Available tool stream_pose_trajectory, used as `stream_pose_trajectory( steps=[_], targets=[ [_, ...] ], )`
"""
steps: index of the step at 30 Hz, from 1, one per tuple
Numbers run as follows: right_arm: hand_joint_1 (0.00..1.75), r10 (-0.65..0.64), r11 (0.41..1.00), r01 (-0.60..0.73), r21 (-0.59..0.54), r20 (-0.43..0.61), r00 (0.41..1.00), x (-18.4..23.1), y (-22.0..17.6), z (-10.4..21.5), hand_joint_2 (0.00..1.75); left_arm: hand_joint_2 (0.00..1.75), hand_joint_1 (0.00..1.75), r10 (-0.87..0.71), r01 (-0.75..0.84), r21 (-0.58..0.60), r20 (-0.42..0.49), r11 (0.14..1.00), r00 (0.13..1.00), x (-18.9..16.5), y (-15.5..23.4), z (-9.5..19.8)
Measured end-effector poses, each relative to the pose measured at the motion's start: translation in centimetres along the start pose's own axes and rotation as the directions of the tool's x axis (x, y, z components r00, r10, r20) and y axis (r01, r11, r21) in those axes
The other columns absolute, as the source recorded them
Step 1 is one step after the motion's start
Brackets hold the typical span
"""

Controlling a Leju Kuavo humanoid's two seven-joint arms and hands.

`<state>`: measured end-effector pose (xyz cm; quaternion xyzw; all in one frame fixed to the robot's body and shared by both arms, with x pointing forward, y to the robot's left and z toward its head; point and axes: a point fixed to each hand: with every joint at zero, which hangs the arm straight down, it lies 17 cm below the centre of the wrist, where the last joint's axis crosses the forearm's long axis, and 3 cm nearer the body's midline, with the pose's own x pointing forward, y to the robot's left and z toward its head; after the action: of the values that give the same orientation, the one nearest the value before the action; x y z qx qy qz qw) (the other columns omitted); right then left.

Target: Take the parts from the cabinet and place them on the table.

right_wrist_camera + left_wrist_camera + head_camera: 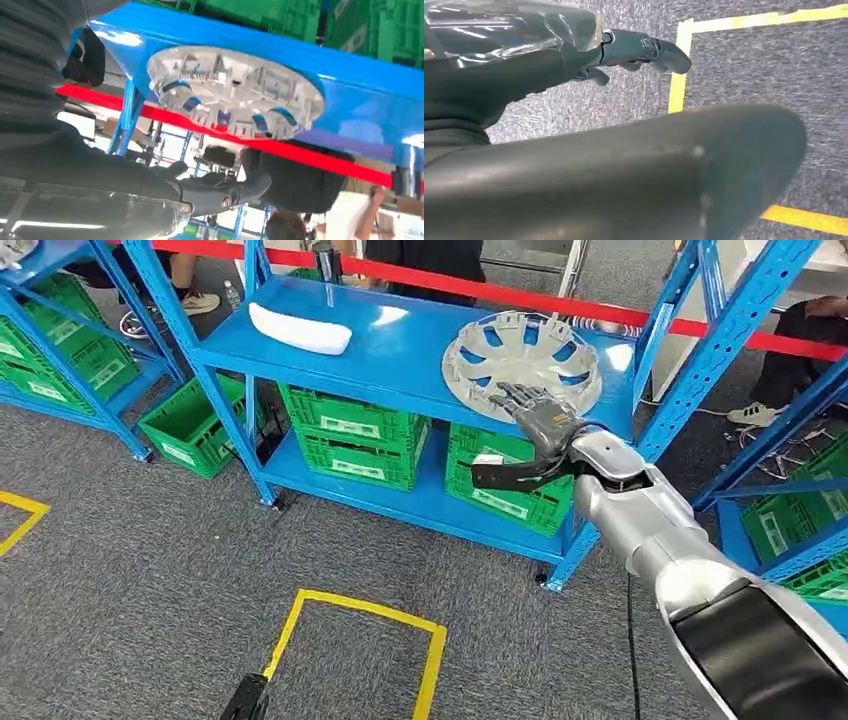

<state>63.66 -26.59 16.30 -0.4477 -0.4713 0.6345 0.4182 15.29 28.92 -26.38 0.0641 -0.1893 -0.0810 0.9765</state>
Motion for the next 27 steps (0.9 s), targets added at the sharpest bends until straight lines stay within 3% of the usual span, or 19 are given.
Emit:
stream_pose_trajectory(
  steps=[21, 27],
  targets=[
    [0.00, -0.001, 1.000, 0.001, 0.004, 0.036, 0.999, 1.9, -1.2, -0.6, 1.75, 0.00, 0.00, 0.005, -0.005, 0.011, 0.004, 1.000, 1.000, 0.0, 0.6, -0.1],
    [0.00, -0.002, 0.999, 0.001, 0.032, 0.039, 0.999, 2.0, 0.3, -0.2, 1.75, 0.00, 0.00, 0.002, -0.002, 0.004, -0.002, 1.000, 1.000, -0.4, 0.3, 0.0]
  ],
)
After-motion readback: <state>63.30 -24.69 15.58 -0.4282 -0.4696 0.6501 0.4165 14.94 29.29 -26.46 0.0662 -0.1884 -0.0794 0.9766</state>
